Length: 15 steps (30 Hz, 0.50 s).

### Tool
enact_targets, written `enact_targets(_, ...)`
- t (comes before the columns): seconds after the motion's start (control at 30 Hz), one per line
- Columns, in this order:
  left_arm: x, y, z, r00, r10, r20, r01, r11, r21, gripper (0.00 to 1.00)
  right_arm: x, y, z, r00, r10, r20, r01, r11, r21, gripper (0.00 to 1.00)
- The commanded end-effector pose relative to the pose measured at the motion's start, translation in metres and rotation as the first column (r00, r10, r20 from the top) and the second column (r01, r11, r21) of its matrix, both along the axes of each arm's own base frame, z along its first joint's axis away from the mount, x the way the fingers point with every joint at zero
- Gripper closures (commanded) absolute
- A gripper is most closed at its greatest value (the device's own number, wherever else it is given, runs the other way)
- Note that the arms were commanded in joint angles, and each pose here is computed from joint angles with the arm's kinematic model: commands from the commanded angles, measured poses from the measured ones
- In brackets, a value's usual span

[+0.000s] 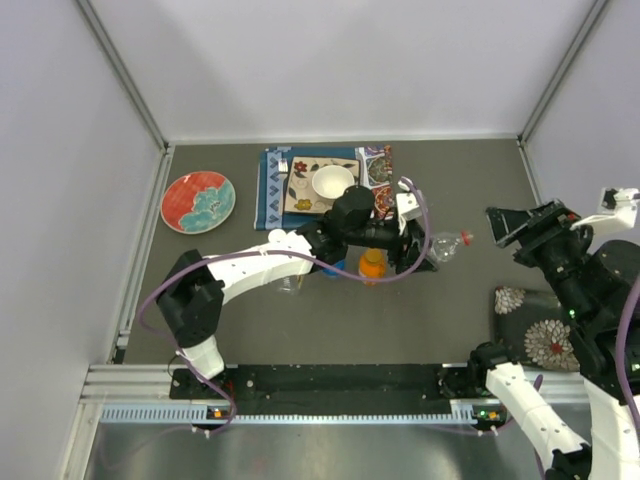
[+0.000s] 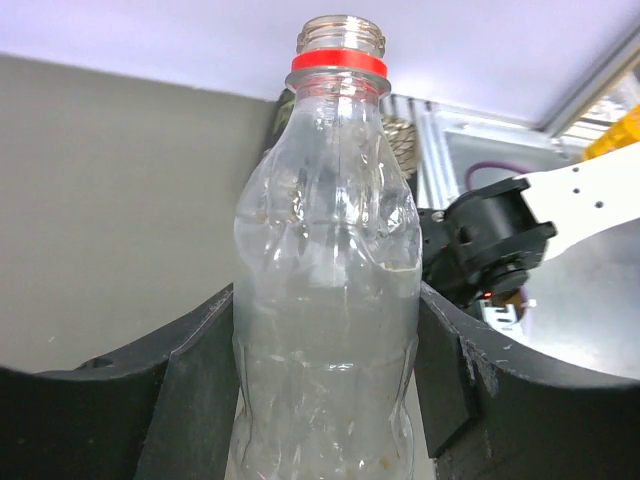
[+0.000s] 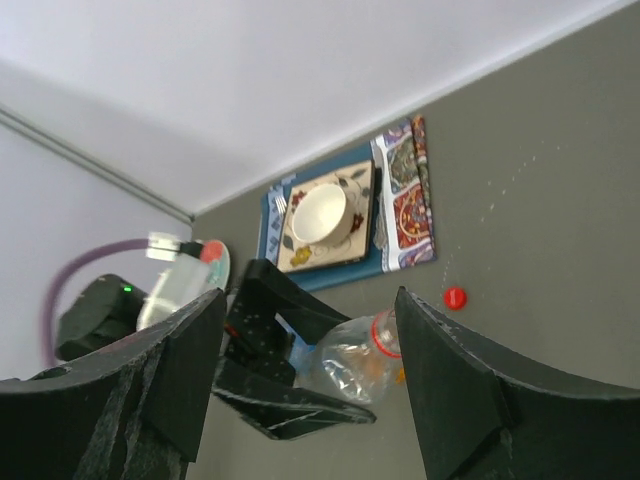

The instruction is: Unscrew the bottle caps

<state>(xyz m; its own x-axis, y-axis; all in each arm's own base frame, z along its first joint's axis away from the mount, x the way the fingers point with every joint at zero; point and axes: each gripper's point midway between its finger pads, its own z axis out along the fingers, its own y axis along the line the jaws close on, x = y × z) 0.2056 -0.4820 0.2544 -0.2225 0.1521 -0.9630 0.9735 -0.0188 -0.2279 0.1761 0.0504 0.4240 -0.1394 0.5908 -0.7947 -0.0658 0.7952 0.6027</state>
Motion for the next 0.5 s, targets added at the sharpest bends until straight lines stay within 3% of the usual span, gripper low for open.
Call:
enact_targets(0.0,-0.031,0.006,0.068,0.994,-0.099,0.044,0.106,0.974,-0.198,0.59,0.01,0.016,-0.016,0.997,0.075,-0.03,-0.075,0.997,-0.009,0.31)
enact_targets(0.47,-0.036,0.011,0.083,0.993,-0.1,0.069,0.113,0.969,-0.22,0.6,0.031,0.044,-0.062,0.969,0.202,-0.143,-0.203,0.979,0.007,0.39)
